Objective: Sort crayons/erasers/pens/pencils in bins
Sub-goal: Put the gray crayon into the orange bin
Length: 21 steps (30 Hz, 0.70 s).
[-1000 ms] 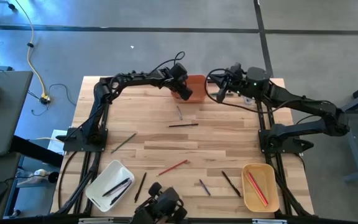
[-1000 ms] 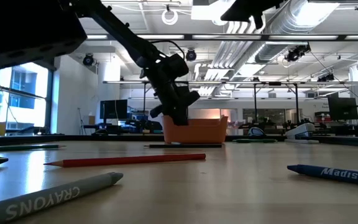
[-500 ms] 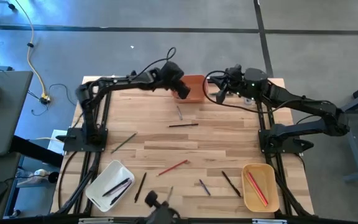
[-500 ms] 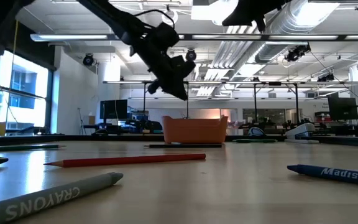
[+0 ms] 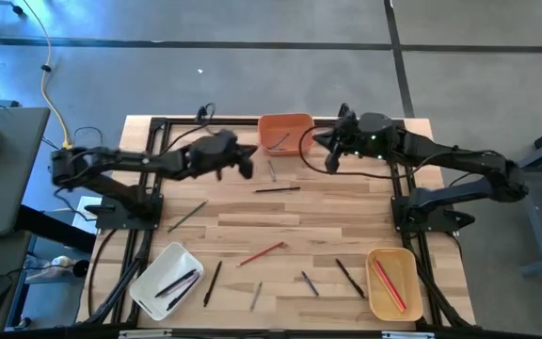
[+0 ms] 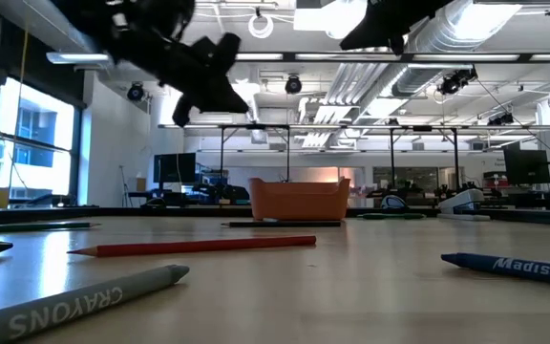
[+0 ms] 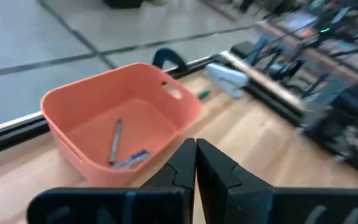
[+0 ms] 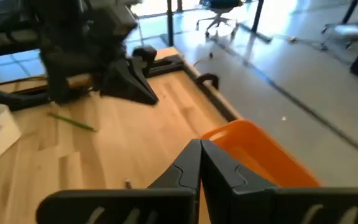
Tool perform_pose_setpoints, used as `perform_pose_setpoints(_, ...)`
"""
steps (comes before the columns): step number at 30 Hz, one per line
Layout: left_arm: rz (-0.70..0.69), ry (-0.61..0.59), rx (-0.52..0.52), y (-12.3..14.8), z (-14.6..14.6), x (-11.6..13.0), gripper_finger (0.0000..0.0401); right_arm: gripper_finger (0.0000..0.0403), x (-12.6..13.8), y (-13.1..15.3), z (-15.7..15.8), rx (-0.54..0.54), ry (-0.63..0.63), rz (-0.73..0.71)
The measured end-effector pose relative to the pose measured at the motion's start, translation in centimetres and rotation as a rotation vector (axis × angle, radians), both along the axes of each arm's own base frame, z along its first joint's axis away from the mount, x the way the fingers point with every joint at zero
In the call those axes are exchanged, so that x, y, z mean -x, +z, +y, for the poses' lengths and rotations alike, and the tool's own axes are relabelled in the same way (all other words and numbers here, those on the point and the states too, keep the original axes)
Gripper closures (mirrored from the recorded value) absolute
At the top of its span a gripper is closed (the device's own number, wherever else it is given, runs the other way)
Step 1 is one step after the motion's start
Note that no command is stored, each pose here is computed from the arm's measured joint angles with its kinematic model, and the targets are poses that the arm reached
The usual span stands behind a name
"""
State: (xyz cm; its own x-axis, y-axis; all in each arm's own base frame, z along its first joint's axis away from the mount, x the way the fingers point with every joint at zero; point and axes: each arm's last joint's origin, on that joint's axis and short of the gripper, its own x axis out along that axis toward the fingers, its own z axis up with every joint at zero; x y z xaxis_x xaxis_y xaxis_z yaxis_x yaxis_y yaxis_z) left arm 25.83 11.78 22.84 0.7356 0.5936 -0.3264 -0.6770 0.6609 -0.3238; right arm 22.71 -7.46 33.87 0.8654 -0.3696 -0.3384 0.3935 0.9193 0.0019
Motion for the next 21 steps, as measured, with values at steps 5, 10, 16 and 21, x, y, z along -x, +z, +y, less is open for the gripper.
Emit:
perform_pose_setpoints(5, -0.063, -0.048, -0.025, -0.4, -2.6, 3.1, 0.0399, 0.0403, -2.5, -1.7, 0.6, -0.088, 0.003, 0.017)
perform_pose_setpoints(10, -0.125, -0.076, -0.055, -0.1, -3.7, 5.9, 0.04, 0.0403, -5.1, -4.7, 1.2, -0.242, -0.109, 0.059)
perform_pose_setpoints(16, -0.183, -0.107, -0.082, 0.1, -4.3, 8.4, 0.04, 0.0403, -7.4, -8.3, 2.0, -0.374, -0.207, 0.143)
perform_pose_setpoints(21, -0.199, -0.135, -0.079, 0.4, -4.4, 9.3, 0.0401, 0.0403, -10.1, -9.7, 1.8, -0.458, -0.22, 0.226)
